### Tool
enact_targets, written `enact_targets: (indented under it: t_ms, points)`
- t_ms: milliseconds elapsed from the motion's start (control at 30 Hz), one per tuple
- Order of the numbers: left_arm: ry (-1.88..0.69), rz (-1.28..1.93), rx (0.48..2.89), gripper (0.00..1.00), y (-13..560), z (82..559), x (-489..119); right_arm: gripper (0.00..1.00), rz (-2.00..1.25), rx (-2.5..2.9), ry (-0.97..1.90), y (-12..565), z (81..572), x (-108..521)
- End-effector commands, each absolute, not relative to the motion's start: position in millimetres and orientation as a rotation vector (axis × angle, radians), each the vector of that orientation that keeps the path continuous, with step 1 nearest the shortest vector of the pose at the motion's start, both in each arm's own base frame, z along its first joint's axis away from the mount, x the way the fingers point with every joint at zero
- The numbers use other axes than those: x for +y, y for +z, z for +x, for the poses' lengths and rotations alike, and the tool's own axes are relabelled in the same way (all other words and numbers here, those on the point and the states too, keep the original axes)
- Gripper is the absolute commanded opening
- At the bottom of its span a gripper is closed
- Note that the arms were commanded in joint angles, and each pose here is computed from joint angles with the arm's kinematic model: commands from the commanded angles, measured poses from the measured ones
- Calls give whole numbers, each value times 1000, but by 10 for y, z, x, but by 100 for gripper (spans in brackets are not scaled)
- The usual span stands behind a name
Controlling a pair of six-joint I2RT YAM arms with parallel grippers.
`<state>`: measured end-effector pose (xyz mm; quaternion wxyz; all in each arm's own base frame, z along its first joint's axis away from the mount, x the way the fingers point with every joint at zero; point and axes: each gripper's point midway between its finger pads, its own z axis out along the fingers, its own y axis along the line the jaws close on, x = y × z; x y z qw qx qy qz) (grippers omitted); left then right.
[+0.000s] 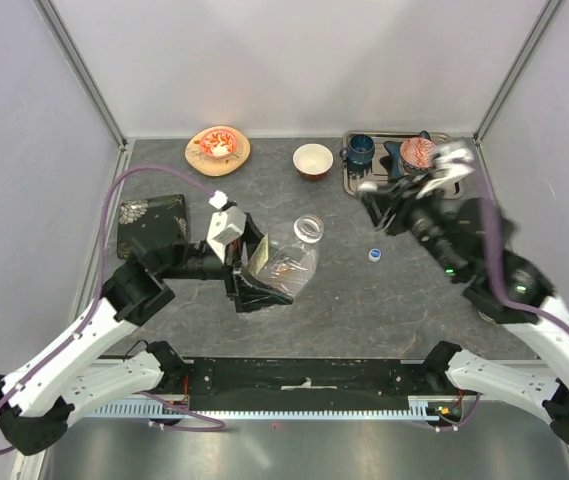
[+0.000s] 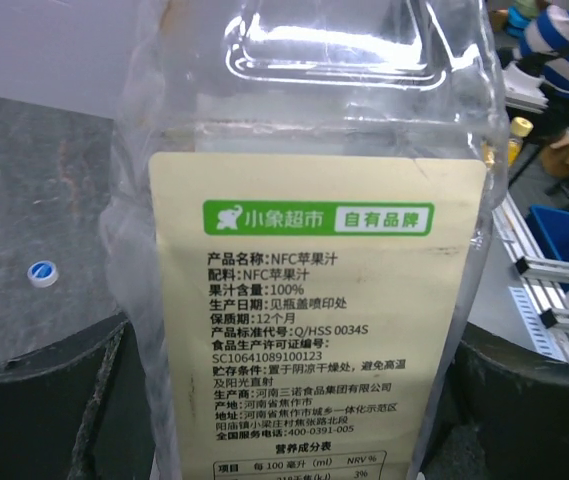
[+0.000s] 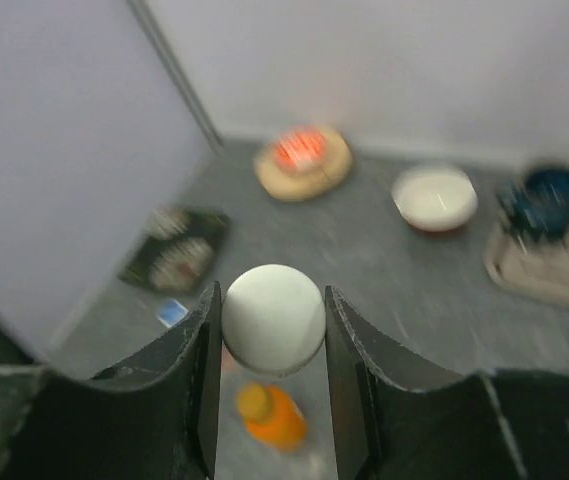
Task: Unscrew the bottle caps
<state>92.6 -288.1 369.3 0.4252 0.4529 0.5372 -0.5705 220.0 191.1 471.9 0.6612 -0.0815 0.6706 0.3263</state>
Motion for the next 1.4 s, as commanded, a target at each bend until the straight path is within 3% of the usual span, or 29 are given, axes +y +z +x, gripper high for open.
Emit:
enact_targets:
  t_ms: [0, 133, 333, 667, 1100, 1267, 1367]
  points:
    - [-1253, 1016, 1300, 6, 3809, 1045, -2673, 0, -12, 1893, 389, 3111, 2497, 1639]
    - [-1204, 958, 1326, 7, 3799, 1067, -2559, 0, 8, 2115, 393, 1882, 2346, 1729]
    - [-1165, 925, 1341, 7, 3724, 1079, -2473, 0, 55, 2255, 340, 1075, 2250, 1706]
    - [-1150, 891, 1342, 8, 3670, 1091, -2423, 0, 99, 2373, 88, 513, 2415, 1514]
    - [-1160, 888, 1351, 9, 3599, 1065, -2408, 0, 202, 2499, 11, 90, 2632, 1253]
    - [-1151, 882, 1353, 9, 3573, 1091, -2413, 13, 217, 2540, -3, -32, 2638, 1186]
    - [-1153, 886, 1361, 9, 3551, 1097, -2426, 31, 208, 2540, 20, 5, 2661, 1221]
